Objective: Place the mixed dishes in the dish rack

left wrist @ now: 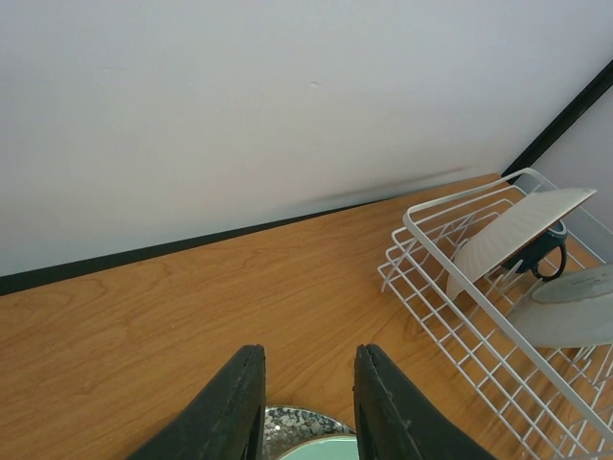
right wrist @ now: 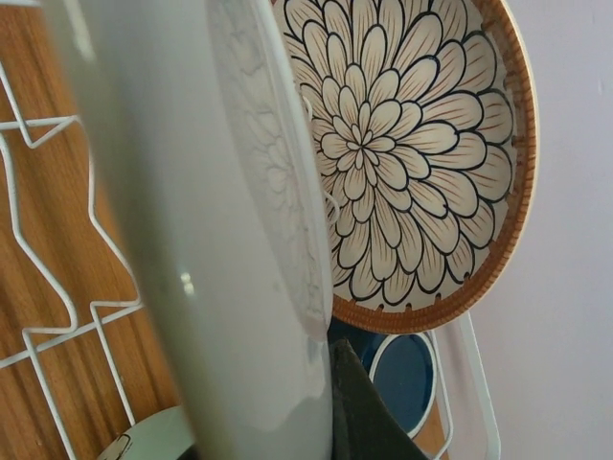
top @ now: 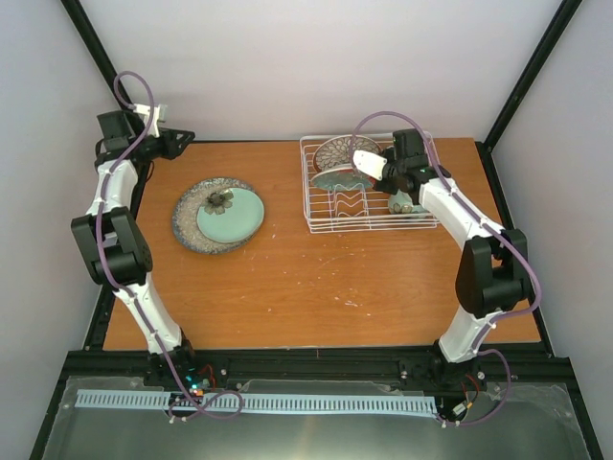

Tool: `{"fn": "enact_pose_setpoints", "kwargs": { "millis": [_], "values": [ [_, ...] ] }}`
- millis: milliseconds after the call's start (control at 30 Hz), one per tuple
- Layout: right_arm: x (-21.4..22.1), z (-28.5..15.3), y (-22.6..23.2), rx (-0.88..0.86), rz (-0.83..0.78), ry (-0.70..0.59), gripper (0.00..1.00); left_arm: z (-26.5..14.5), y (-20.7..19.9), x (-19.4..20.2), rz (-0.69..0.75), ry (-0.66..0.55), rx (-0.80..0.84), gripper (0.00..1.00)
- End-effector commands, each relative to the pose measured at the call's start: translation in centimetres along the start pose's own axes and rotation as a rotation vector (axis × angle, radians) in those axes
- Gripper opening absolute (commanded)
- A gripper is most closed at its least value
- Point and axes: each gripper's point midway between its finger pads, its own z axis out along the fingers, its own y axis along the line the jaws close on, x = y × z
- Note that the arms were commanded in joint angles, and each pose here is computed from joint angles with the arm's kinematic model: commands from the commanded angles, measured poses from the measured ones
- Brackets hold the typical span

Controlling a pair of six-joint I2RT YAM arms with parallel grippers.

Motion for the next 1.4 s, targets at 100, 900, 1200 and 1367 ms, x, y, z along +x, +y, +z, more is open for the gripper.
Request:
{"fn": "enact_pose_setpoints", "kwargs": {
  "millis": [100,900,1200,1367],
  "values": [
    [-4.9,-3.7,-8.4,0.233,0.006,-0.171,0.03,0.3,0.3,-1.9,0.046,-0.031,0.024,0.27],
    [-2.1,2.5,-3.6,0.099,0.086,-0.118,0.14,1.5,2.1,-0.1,0.018,0.021,-0.012,0.38],
    [-1.4,3.9,-4.2,0.137,0.126,-0.109,0.43,1.8,2.6,0.0,0.013,0.030,-0.014,0.40],
    [-1.8,4.6,-5.0,0.154,0.158,-0.134,0.50,2.0,2.9,0.0,0.015,0.036,-0.018,0.40]
  ]
}}
